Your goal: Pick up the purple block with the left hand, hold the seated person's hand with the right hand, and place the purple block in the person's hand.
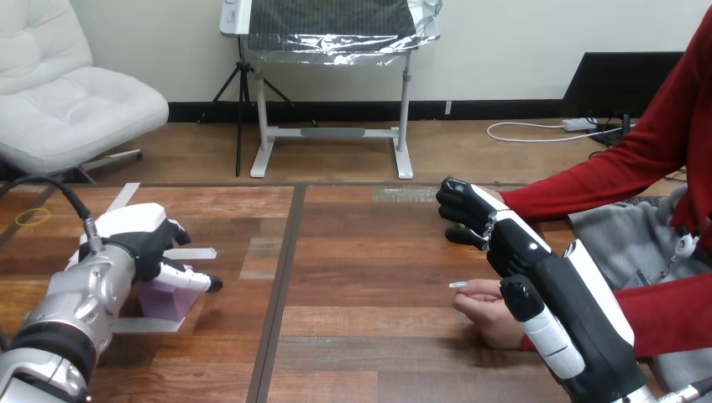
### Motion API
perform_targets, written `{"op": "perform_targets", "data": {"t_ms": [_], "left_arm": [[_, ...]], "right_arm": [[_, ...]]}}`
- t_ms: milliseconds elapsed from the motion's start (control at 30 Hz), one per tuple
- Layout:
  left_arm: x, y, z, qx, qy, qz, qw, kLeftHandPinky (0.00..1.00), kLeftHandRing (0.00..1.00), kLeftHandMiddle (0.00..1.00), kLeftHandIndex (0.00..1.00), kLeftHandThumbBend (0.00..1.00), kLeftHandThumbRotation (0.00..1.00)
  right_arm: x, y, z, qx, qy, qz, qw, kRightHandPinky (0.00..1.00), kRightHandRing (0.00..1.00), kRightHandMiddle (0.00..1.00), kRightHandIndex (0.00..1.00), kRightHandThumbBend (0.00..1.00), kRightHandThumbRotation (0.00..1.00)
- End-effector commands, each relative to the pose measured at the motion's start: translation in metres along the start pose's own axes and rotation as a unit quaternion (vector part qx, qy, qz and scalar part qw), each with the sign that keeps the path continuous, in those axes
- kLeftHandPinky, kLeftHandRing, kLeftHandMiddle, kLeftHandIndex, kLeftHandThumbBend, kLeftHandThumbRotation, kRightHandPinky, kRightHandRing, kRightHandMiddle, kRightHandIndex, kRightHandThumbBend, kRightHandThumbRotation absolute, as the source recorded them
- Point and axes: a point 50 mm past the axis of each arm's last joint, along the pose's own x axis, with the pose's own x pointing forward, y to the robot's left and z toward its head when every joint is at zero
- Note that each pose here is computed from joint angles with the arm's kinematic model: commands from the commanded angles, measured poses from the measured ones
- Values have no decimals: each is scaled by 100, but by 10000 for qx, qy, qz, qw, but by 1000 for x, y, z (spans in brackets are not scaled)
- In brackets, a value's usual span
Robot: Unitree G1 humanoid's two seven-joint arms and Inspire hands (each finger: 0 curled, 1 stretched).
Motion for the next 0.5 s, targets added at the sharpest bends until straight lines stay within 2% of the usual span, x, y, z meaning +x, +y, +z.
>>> {"op": "perform_targets", "data": {"t_ms": [0,467], "left_arm": [[3,16,14,135,-158,108,9997,83,84,84,83,79,53],[3,19,16,265,-95,-136,9995,79,82,83,83,79,53]], "right_arm": [[18,-11,16,-261,-568,-4,9980,85,90,91,91,74,100],[18,-11,16,-289,-581,-14,9979,85,90,91,91,73,100]]}}
